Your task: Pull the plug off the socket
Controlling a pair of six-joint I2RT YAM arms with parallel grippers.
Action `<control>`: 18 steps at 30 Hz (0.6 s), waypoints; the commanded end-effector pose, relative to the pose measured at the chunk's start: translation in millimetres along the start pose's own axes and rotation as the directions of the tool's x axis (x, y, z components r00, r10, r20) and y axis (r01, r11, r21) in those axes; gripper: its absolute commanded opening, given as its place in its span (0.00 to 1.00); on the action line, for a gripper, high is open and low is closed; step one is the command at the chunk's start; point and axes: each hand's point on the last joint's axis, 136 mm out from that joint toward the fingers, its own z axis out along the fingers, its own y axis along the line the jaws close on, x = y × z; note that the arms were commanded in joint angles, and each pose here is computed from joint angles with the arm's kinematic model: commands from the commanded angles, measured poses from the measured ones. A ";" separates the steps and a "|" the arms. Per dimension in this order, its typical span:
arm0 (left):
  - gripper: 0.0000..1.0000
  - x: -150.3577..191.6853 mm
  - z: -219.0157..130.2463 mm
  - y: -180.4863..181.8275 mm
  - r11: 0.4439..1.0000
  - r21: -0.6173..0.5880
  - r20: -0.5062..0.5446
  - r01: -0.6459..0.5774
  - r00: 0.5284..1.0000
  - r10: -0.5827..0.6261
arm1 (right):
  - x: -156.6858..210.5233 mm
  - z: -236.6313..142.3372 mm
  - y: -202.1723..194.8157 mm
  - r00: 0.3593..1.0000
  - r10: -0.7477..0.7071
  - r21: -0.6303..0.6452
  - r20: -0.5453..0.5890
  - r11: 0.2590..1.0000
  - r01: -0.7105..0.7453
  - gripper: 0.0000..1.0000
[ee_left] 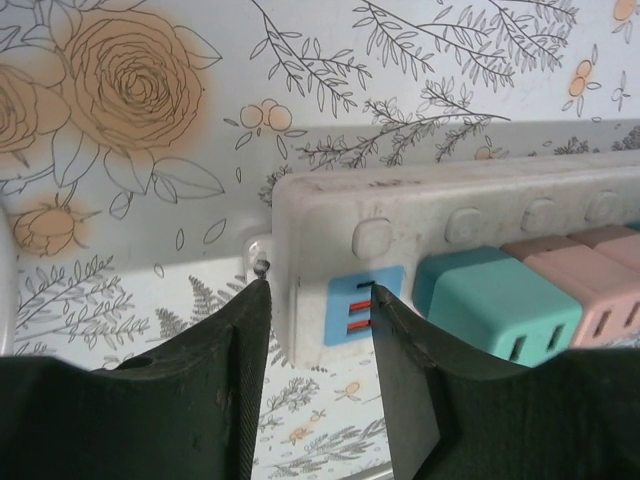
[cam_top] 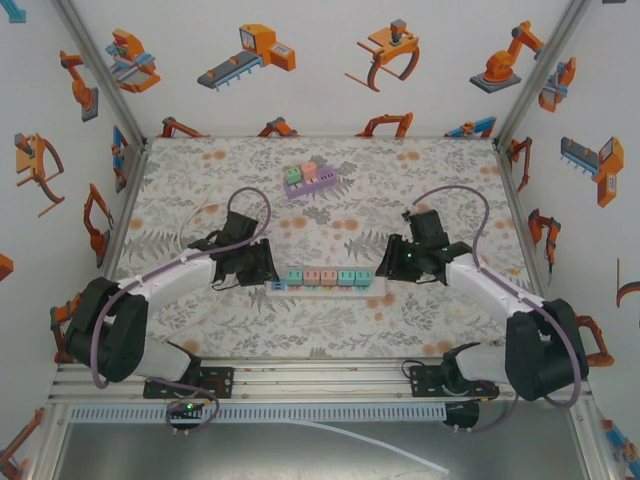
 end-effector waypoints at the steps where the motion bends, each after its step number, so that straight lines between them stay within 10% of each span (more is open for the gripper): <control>1: 0.47 -5.3 -19.0 -0.4 1.000 -0.012 0.038 -0.004 0.999 0.005 | -29.0 -31.3 15.5 0.993 -0.059 0.014 0.099 0.998 0.058 0.43; 10: 0.55 -25.1 -60.5 -15.0 0.991 0.031 0.166 -0.129 0.979 0.122 | -82.5 -92.8 60.8 0.818 -0.414 0.030 0.399 0.898 0.440 0.58; 16: 0.60 -30.9 -67.1 -12.7 0.990 0.022 0.224 -0.139 0.966 0.131 | -61.7 -107.5 107.9 0.421 -0.651 0.028 0.631 0.563 0.826 0.60; 18: 0.60 -29.3 -63.5 -9.7 0.991 0.011 0.218 -0.137 0.967 0.131 | -31.6 -102.0 115.7 0.222 -0.732 0.050 0.644 0.330 0.943 0.62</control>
